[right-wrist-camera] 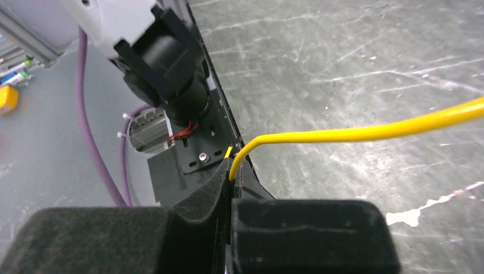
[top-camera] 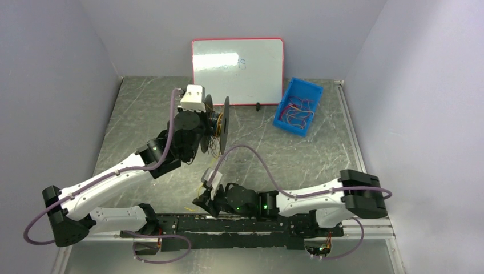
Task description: Wrap the cables
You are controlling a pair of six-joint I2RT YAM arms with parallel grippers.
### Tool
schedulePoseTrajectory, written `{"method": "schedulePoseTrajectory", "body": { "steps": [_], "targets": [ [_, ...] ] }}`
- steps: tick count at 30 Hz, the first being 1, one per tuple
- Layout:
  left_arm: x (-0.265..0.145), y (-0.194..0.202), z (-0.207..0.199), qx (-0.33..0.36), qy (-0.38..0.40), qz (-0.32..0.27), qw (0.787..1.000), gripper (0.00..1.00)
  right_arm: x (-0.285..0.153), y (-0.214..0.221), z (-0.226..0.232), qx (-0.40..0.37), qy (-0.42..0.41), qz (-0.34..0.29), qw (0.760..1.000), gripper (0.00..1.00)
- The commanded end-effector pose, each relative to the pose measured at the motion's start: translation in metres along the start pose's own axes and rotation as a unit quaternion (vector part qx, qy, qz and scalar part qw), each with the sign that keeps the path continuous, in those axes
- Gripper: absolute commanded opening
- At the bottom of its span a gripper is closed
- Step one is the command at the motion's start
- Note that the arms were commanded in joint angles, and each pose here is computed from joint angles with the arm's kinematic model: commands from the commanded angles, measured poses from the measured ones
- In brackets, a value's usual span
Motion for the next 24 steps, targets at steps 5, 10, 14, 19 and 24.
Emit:
{"method": "schedulePoseTrajectory", "body": {
  "steps": [5,10,14,19,24],
  "targets": [
    [0.001,0.032,0.006,-0.031,-0.025,0.011,0.999,0.07,-0.030,-0.051,0.002,-0.029,0.073,0.058,0.995,0.00],
    [0.000,0.059,0.010,-0.020,-0.027,0.040,0.999,0.07,-0.040,-0.082,0.002,-0.062,0.101,0.077,0.990,0.00],
    [-0.002,0.075,0.009,-0.020,-0.016,0.059,0.998,0.07,-0.047,-0.099,-0.003,-0.085,0.124,0.093,0.984,0.00],
    [-0.005,0.090,0.013,-0.015,-0.012,0.071,0.997,0.07,-0.062,-0.118,-0.013,-0.094,0.153,0.104,0.978,0.00],
    [-0.007,0.101,0.014,-0.003,0.001,0.079,0.997,0.07,-0.082,-0.130,-0.026,-0.103,0.180,0.120,0.971,0.00]
  ]
}}
Point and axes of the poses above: each gripper's point midway between its finger pads, its own x axis out along the fingers, its own z axis along the line the jaws close on, y = z × x, the point moved 8 cm from there along -x, back along the fingers, and after that the axes turned 3 degrees about x, right-handed, at the moved point
